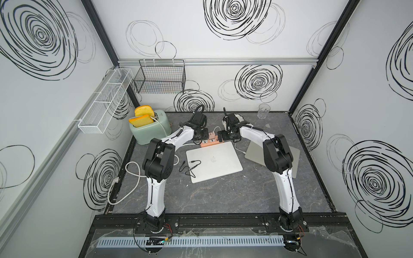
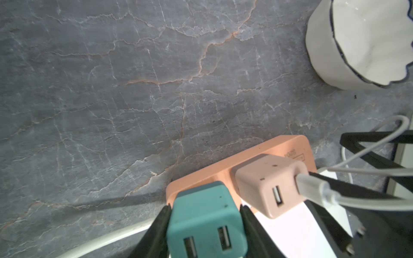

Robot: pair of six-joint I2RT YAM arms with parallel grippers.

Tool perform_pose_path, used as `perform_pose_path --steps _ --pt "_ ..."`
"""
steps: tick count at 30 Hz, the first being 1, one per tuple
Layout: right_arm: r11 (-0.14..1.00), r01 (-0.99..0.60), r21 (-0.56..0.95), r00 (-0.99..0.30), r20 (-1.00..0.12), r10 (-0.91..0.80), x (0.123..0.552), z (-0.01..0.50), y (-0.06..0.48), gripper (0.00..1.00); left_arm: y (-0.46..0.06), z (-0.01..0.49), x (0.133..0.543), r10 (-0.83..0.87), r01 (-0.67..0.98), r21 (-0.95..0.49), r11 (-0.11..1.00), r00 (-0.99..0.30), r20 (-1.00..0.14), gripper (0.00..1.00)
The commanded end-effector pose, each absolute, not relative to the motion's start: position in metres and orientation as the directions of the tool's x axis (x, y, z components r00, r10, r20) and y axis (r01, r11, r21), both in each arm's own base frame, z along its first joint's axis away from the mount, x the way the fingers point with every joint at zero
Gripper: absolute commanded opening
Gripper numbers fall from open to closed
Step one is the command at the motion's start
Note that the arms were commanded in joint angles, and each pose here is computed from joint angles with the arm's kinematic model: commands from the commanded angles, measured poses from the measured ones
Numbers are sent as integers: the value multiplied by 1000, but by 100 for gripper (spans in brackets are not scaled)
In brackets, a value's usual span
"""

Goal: Unplug the laptop charger
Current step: Remove the plug from the socket, then place the plug at the center of the board.

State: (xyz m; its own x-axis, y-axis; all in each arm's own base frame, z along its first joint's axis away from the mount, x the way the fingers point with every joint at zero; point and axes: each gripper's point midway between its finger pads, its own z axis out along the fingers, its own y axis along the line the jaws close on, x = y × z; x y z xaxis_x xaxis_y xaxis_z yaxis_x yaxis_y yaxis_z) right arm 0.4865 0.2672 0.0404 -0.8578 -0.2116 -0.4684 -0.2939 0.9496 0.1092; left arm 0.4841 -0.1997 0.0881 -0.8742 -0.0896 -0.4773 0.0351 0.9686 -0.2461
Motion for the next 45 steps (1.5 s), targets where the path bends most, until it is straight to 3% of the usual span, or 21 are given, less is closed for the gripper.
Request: perform_pose_path --steps 1,10,18,31,34,41,45 --pt "953 -300 -39 -915 -271 -299 447 -25 231 99 -215 134 498 -105 83 -309 947 -832 -545 31" --pt "954 -299 -5 -913 -289 -288 449 -16 238 99 -185 118 501 -149 -6 -275 961 -851 -503 31" --pt "917 -351 187 -877 -408 -253 457 42 284 99 -144 90 508 -158 -42 -246 968 -867 -473 34" --pt "877 -384 290 -869 -433 -237 431 99 300 99 -142 44 509 -173 -75 -250 965 -902 -396 41" --pt "873 -385 300 -868 -439 -232 425 110 297 99 -141 37 504 -177 -83 -250 965 -908 -380 47" --pt "857 -362 367 -868 -468 -166 423 143 282 99 -139 49 502 -184 -76 -271 959 -899 -398 75" --pt "857 -293 423 -882 -465 -72 426 156 254 99 -141 63 501 -183 -63 -284 957 -889 -419 84"
